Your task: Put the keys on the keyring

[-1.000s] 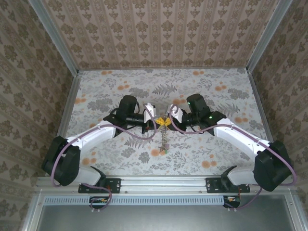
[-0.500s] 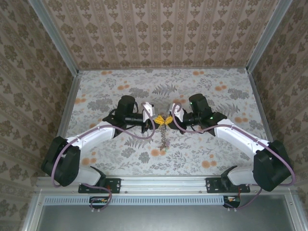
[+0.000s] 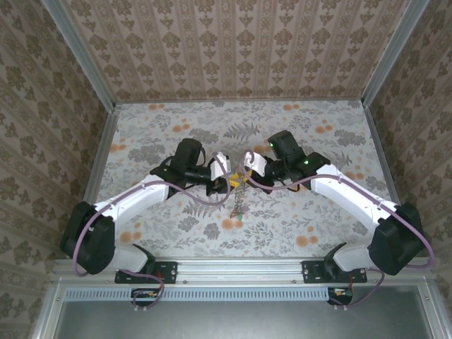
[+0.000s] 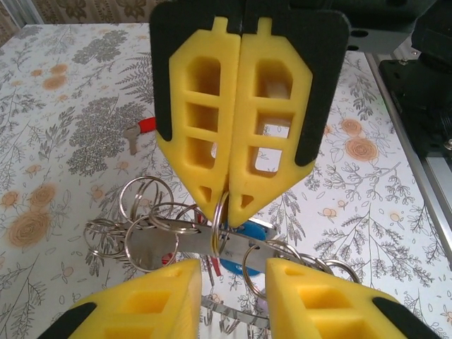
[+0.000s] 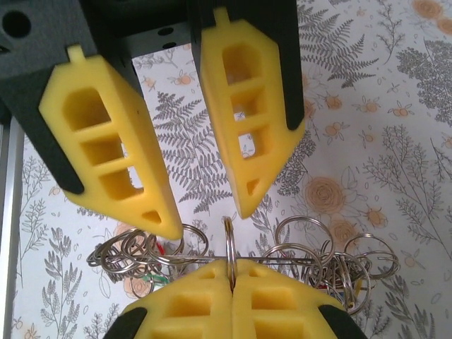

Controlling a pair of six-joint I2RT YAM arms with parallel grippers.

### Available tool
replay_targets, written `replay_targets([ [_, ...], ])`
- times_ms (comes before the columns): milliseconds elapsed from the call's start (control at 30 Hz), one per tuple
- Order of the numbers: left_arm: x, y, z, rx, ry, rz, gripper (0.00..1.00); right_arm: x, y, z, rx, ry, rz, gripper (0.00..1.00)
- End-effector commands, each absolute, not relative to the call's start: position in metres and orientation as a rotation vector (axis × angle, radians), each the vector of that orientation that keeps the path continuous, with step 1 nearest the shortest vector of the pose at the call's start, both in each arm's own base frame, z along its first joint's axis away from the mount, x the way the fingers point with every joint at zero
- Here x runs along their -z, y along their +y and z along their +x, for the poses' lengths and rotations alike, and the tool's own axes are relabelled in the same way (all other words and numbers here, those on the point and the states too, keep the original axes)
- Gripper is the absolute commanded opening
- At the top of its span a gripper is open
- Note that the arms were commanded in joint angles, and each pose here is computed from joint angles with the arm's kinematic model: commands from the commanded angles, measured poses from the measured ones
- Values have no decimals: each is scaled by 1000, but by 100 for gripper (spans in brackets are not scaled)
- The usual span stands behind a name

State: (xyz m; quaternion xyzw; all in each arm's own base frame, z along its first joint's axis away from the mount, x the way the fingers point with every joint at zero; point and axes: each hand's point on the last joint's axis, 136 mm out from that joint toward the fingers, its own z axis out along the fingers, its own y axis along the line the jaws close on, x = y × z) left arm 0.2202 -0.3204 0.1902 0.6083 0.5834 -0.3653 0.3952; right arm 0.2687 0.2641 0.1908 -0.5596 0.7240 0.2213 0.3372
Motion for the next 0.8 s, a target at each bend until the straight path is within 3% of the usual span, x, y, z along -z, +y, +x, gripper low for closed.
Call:
replay_targets([
  [0, -203, -328, 226, 899, 1431, 1536, 30, -196, 257, 263, -503, 1923, -1530, 0],
  [767, -224, -328, 221, 1017, 1317, 1420, 25, -197, 268, 267, -546, 1852, -1536, 0],
])
